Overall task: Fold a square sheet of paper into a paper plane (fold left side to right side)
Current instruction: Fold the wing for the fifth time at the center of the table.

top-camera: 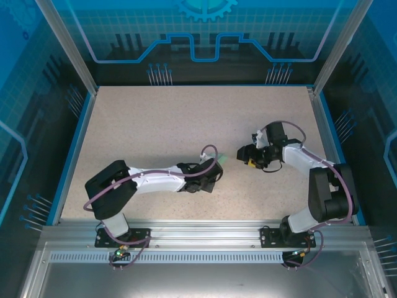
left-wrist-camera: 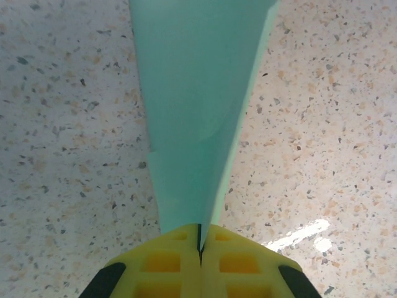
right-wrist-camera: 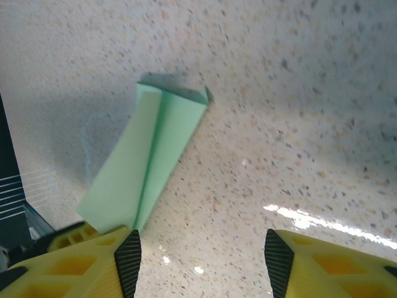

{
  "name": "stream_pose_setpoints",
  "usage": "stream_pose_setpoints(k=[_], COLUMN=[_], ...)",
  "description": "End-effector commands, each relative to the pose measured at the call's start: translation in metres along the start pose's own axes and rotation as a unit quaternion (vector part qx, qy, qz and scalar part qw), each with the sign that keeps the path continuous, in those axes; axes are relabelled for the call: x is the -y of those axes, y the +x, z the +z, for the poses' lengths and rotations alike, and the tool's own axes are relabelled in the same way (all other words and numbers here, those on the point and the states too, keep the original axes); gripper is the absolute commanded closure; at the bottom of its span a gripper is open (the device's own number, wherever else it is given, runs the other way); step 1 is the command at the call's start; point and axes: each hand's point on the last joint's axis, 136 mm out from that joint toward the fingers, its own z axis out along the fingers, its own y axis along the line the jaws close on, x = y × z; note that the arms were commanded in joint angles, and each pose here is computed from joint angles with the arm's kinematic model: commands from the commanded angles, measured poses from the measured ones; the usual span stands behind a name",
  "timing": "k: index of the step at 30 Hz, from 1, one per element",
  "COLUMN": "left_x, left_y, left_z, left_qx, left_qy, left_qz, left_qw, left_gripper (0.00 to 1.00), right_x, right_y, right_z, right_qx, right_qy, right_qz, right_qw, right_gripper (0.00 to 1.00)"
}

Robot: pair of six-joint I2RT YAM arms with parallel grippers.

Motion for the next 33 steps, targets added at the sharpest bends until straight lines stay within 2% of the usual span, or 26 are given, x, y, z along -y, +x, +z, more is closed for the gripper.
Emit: stream_pose_setpoints(k=[1, 8, 13, 20, 33], left_x=[0.013, 0.005, 0.01, 0.007, 0.009], left_y=[-0.006, -0.01, -0.01, -0.018, -0.015], left_z=[-0.004, -0.004, -0.002, 0.001, 0.021], left_qx=[-0.001, 0.002, -0.004, -0.005, -0.035], left_qy=[0.076, 0.143, 0.166, 0.2, 0.209], left_qz=[-0.048, -0.11, -0.12, -0.174, -0.229], left_qw=[0.996, 0.984, 0.979, 0.964, 0.95], left_gripper=[0.95, 0.96, 0.96, 0.97, 0.98], right_x=[-0.009, -0.023, -0.032, -0.038, -0.046], right_y=[0.0, 0.007, 0.012, 0.014, 0.012], right_z=[0.005, 0.026, 0.044, 0.061, 0.079], right_qx=[0.005, 0.001, -0.004, -0.006, -0.024], right_qy=[-0.022, -0.047, -0.04, -0.035, -0.046], right_qz=[-0.027, -0.044, -0.049, -0.045, -0.055], right_qw=[0.999, 0.998, 0.998, 0.998, 0.997], right_gripper=[0.42, 0.4, 0.4, 0.42, 0.41])
